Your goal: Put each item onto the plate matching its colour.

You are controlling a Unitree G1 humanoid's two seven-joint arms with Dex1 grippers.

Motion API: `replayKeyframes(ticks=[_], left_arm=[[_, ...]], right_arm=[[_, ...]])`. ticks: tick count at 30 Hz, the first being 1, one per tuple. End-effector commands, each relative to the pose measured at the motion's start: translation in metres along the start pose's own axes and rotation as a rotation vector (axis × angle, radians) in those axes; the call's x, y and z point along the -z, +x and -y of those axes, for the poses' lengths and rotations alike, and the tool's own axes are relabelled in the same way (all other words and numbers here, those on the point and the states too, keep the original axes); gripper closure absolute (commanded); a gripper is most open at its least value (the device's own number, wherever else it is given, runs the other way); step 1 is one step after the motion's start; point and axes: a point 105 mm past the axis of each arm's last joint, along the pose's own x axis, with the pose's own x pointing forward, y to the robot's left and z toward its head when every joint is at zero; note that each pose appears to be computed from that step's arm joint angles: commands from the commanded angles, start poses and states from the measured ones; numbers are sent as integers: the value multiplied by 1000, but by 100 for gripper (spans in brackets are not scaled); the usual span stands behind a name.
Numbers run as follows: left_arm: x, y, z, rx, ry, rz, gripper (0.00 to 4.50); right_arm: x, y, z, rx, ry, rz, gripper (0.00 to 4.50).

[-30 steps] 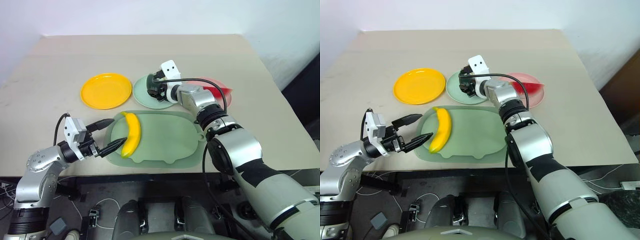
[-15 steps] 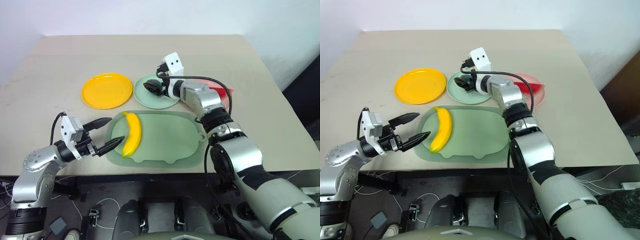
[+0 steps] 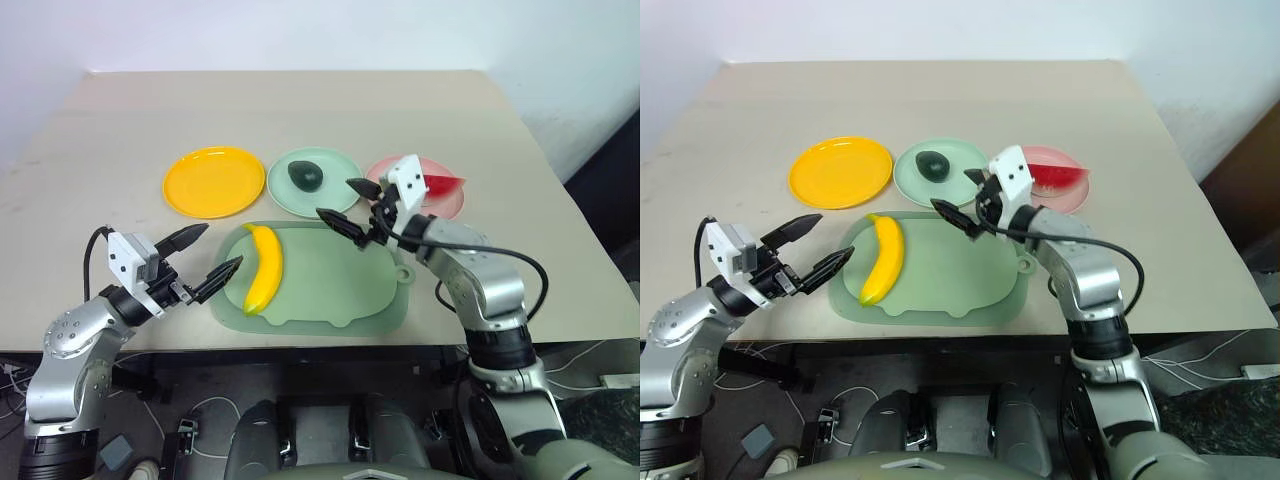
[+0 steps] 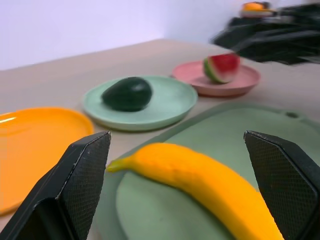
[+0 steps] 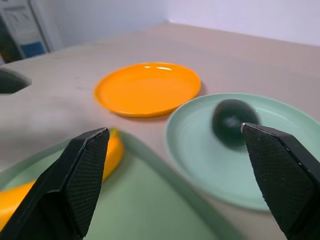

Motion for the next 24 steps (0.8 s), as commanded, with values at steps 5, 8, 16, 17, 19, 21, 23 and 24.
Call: replayKeyframes(ticks=[5,8,16,17,19,21,23,24], left_arm=[[-8,4,10,-121,48,51,0],[-6,8,16,-156,46,43,0],[-7,33,45,-220,-10,4,0],[-5,36,50,-216,-13,-15,0],[-3,41,53,-228,-24,-45,0],[3,46,52,-246,-49,-98,0],[9,52,49,-276,-72,-150,0],[11,54,47,-285,-79,-166,0]], right_arm=[[0,-26,-39,-148,-33,80,3],[13,-32,-45,-187,-73,34,3],[13,-33,-28,-155,-97,28,3],[12,-34,-26,-150,-100,28,3],[12,-34,-23,-143,-109,26,3],[11,-35,-20,-138,-116,22,3],[10,-38,-16,-130,-115,14,3],[9,-39,-14,-125,-118,9,3]])
